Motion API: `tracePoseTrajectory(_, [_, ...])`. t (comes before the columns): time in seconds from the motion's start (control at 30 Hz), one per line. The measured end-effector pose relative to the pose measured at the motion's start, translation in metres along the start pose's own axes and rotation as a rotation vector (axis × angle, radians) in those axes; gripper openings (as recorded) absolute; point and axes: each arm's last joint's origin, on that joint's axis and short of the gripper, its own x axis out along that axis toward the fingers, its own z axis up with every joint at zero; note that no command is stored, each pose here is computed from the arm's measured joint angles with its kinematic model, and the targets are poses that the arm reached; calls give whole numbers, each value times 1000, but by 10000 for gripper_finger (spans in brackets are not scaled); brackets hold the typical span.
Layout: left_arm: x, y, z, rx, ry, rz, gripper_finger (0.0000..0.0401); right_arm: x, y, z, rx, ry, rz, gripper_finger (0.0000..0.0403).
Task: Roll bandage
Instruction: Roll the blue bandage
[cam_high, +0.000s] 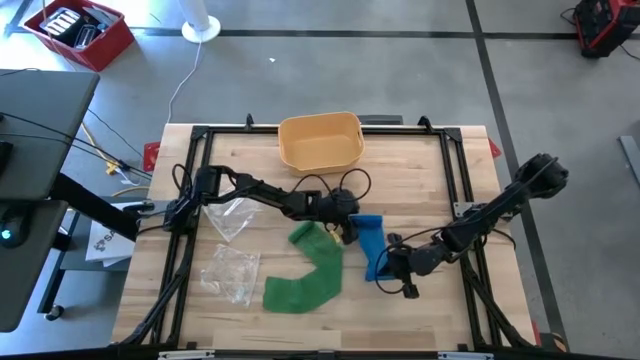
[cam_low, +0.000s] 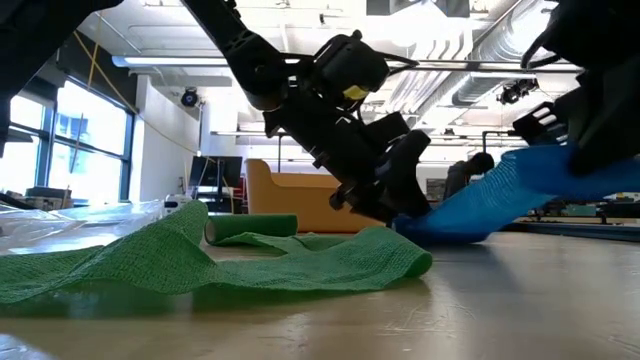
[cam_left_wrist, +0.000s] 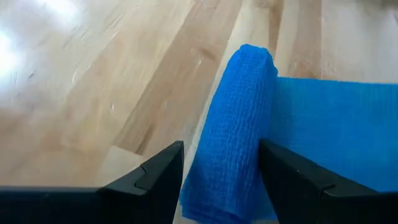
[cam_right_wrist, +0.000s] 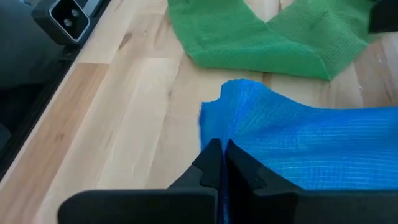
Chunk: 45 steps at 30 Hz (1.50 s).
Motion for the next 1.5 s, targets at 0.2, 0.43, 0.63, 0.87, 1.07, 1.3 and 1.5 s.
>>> tracePoseTrajectory(0.2, [0, 4, -1, -60, -3, 94, 183, 14, 7, -7, 48, 18, 56, 0])
tracePoseTrajectory(0.43, [0, 12, 2, -110, -26, 159, 145, 20, 36, -19, 129, 10, 177, 0])
tracePoseTrajectory(0.63, [0, 14, 3, -109, -45, 197, 120, 22, 41, -25, 119, -1, 129, 0])
tracePoseTrajectory(0.87, [-1, 4, 2, -53, -61, 147, 104, 27, 25, -18, 61, -44, 24, 0])
tracePoseTrajectory(1.07, [-3, -18, -4, -20, -61, 98, 92, 31, 9, -12, 45, -55, -28, 0])
tracePoseTrajectory(1.3, [-5, -35, -6, 3, -99, 29, 89, 32, 3, -9, 45, -62, -51, 0])
tracePoseTrajectory(1.5, [-7, -45, 2, 46, -178, -117, 89, 32, 2, -9, 43, -59, -52, 0])
